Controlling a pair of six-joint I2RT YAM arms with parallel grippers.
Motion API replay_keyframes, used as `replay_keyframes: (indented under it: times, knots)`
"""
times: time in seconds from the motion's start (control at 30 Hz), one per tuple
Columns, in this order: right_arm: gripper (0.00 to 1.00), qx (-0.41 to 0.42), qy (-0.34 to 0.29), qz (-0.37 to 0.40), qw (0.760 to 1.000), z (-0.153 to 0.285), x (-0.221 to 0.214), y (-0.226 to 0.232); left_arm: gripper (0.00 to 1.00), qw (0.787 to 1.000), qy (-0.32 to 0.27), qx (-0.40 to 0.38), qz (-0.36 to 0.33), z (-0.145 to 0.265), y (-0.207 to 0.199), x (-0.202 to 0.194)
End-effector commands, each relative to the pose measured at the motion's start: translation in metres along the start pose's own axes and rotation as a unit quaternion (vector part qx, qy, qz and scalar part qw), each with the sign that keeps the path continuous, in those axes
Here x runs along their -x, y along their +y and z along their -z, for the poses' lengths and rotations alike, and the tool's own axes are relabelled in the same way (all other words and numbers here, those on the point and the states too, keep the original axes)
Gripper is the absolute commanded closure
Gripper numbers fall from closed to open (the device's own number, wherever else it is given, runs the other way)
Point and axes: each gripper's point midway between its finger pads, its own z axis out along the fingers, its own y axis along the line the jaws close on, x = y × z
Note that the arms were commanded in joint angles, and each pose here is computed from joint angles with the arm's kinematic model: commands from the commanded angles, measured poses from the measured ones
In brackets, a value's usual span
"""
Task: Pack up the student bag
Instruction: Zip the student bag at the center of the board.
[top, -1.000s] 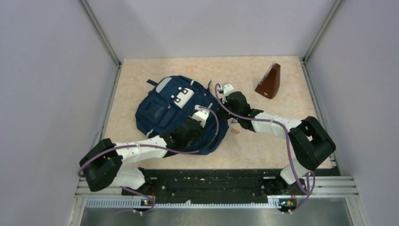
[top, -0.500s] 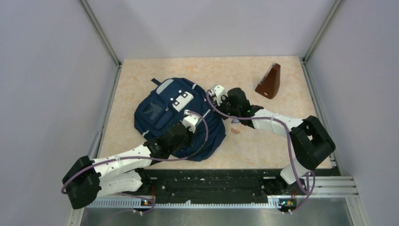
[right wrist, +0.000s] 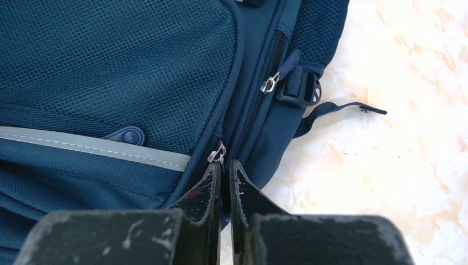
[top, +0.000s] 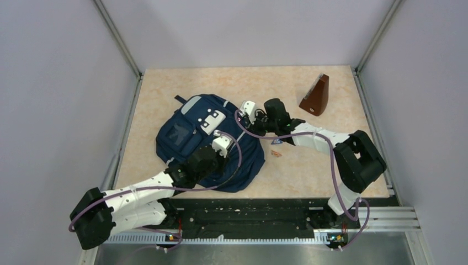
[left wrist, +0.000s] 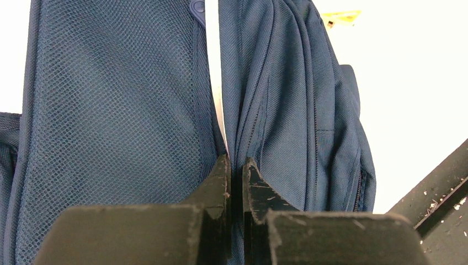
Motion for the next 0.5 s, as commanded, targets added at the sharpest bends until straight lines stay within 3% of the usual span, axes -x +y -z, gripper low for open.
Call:
replay_keyframes:
  times: [0.0,0.17,0.33,0.4,0.47]
  knots:
    - [1.00,-0.103,-0.070,0.043,0.991,0.008,0.049,-0.060,1.00,0.997,0.018,-0.077,0.021,0.003,-0.033,-0.003]
    - [0.98,-0.132,-0.092,0.034,0.986,0.016,0.064,-0.071,1.00,0.997,0.019,-0.060,0.045,-0.006,-0.031,0.004]
    - [0.73,-0.207,-0.089,-0.025,0.974,0.042,0.065,-0.090,1.00,0.992,-0.016,-0.006,0.122,-0.013,-0.020,0.024]
    - [0.71,-0.237,-0.079,-0.052,0.967,0.055,0.060,-0.095,0.90,0.988,-0.032,0.017,0.153,-0.015,-0.015,0.034]
    - [0.67,-0.257,-0.069,-0.070,0.961,0.070,0.057,-0.097,0.71,0.987,-0.042,0.026,0.155,-0.016,-0.013,0.045]
